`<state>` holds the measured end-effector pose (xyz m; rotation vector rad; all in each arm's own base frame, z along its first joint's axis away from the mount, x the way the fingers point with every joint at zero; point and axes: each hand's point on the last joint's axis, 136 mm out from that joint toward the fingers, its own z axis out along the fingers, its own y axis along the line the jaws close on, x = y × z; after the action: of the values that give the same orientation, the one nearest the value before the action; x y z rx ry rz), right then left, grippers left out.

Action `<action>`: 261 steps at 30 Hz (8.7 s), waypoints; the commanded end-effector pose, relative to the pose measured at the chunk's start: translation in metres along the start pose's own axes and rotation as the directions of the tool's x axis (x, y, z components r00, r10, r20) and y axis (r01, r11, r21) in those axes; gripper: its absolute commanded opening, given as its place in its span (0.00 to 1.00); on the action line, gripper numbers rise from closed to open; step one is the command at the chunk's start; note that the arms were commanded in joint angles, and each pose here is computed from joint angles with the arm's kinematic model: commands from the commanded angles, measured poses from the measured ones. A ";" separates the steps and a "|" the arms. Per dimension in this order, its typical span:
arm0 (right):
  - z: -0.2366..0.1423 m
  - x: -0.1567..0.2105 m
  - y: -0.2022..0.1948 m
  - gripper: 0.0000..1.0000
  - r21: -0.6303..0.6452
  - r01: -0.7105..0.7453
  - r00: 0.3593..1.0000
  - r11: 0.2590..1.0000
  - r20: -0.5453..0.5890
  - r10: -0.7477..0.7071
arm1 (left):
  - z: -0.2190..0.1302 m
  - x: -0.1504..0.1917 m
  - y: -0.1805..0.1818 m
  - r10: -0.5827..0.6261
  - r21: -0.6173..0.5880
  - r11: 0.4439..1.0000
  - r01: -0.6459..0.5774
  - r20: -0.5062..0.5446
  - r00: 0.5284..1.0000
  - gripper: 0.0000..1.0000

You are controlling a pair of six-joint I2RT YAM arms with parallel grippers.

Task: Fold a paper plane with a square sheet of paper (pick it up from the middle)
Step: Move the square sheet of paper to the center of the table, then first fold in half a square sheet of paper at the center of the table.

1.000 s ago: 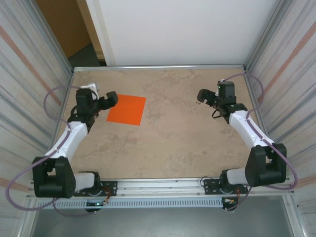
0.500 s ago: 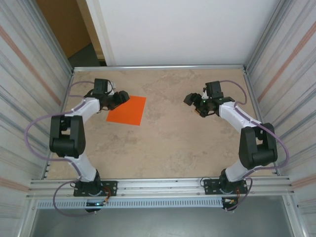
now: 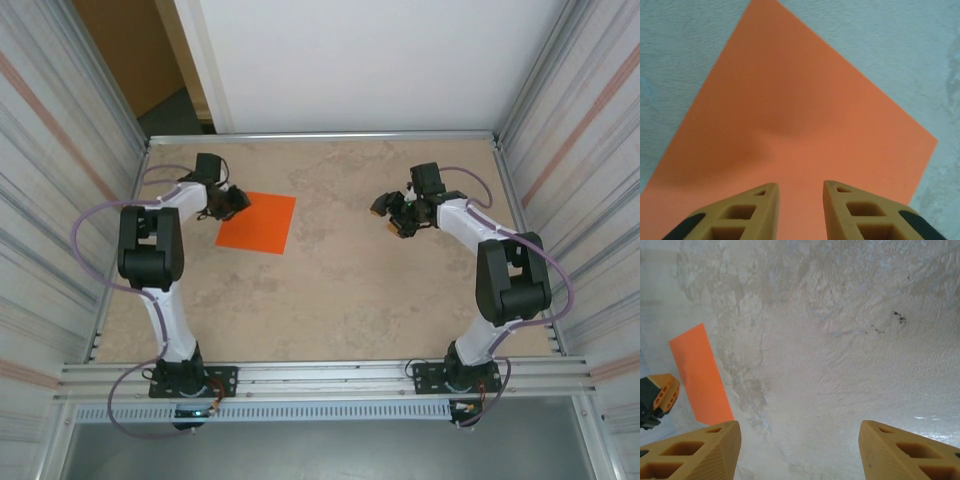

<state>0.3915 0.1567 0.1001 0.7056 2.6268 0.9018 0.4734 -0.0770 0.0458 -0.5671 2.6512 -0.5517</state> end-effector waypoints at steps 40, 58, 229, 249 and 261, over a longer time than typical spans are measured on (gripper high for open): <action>0.007 0.095 -0.025 0.51 0.106 0.198 0.955 0.974 -0.247 -0.167 | -0.025 0.230 -0.152 0.079 0.211 0.977 -0.033 -0.214 0.974 0.27; 0.028 0.115 -0.054 0.34 0.124 0.202 0.928 0.971 -0.340 -0.150 | 0.007 0.241 -0.112 0.147 0.159 0.983 -0.094 -0.362 0.920 0.17; -0.018 0.117 0.127 0.00 -0.408 0.255 0.884 0.877 -0.269 -0.382 | -0.104 0.170 -0.085 0.006 0.505 0.861 0.058 -0.125 0.992 0.95; 0.075 0.117 0.058 0.00 -0.336 0.219 0.860 0.916 -0.376 -0.344 | -0.036 0.220 -0.117 0.167 0.342 0.937 -0.067 -0.271 0.948 0.75; 0.085 0.108 0.047 0.00 -0.327 0.226 0.848 0.917 -0.397 -0.351 | -0.003 0.218 -0.118 0.139 0.194 0.977 -0.086 -0.279 0.950 0.57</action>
<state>0.3531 0.2876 0.0550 0.0630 2.7840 1.4070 0.3186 -0.2755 0.0435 -0.2797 2.8291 -0.9496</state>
